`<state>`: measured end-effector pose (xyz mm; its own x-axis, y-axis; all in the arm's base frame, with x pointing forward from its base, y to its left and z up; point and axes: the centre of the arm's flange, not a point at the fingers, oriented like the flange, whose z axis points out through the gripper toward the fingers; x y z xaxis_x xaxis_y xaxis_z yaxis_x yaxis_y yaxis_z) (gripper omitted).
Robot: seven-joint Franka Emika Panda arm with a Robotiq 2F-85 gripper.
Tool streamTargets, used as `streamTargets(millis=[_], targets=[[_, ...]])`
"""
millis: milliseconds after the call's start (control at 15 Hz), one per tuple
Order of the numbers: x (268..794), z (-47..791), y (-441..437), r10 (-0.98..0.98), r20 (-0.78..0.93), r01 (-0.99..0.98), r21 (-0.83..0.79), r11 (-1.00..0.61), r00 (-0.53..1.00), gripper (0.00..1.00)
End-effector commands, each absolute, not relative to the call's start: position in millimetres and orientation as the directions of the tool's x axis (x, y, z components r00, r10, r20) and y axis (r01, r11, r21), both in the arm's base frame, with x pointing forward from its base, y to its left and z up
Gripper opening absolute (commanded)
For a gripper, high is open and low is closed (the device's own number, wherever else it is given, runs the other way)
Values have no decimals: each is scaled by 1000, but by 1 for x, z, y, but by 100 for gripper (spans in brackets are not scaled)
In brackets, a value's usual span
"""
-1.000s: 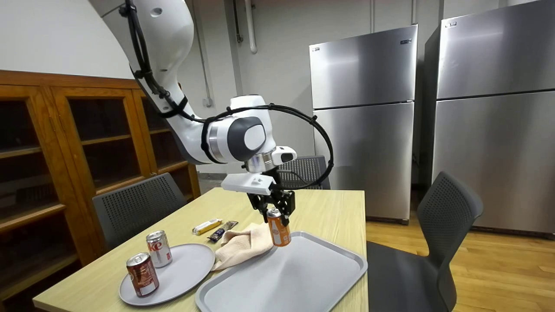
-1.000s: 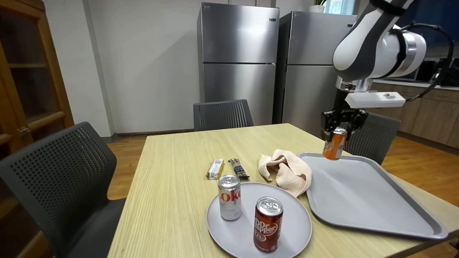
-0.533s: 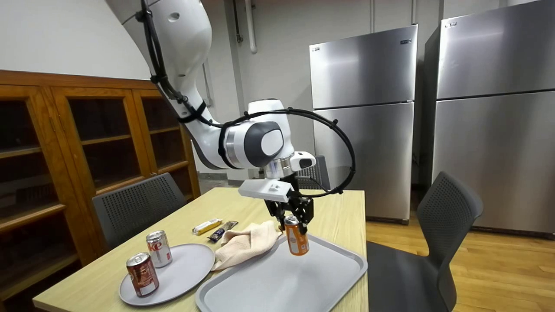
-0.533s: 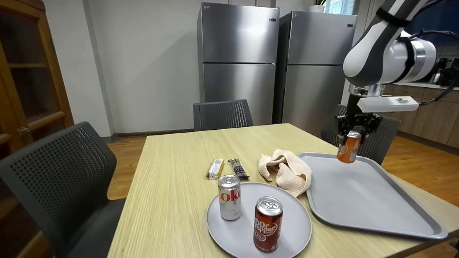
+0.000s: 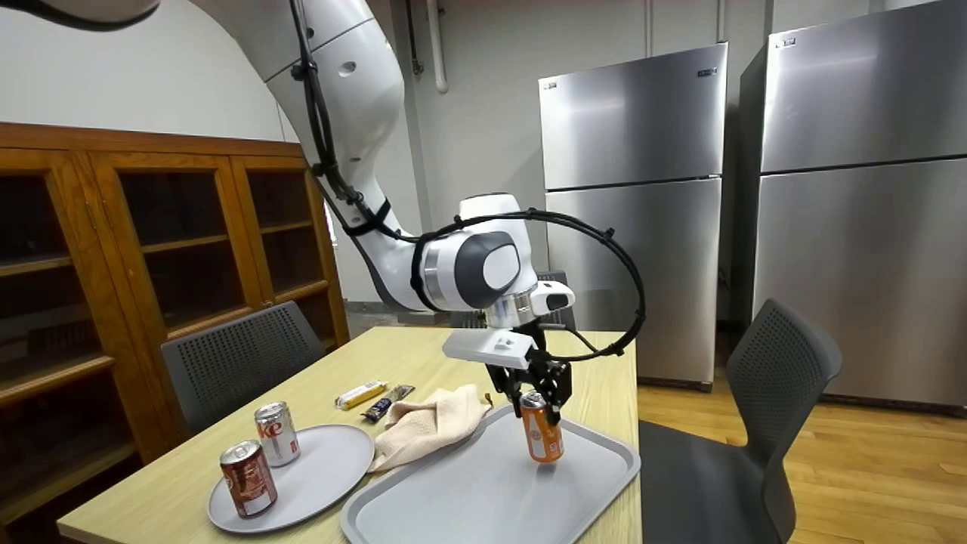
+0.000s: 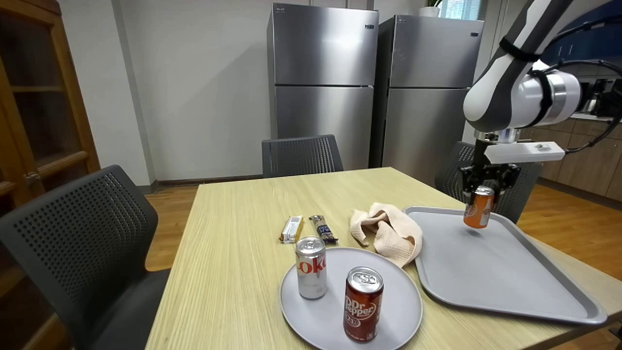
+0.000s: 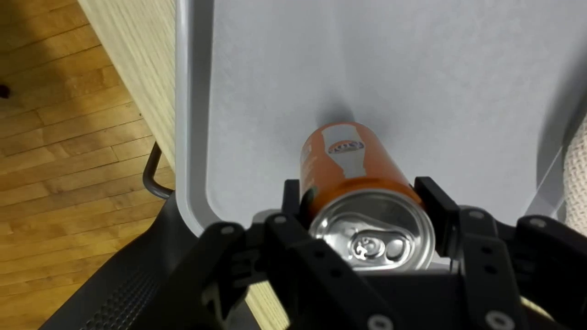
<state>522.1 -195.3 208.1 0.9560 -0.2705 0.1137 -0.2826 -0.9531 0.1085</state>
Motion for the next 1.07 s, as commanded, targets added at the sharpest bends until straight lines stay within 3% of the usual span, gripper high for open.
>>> streamTargets(millis=[0,267,333,533,1000], targets=[[539,200,-207,-296,109,-308,113,-945,949,38],[544,191,-210,-300,98,-310,116,-944,949,38],[544,192,-210,-297,99,-307,114,-945,950,86],[544,208,-211,-291,139,-307,109,-945,946,100],[548,257,-199,-250,259,-285,106,-953,933,100]])
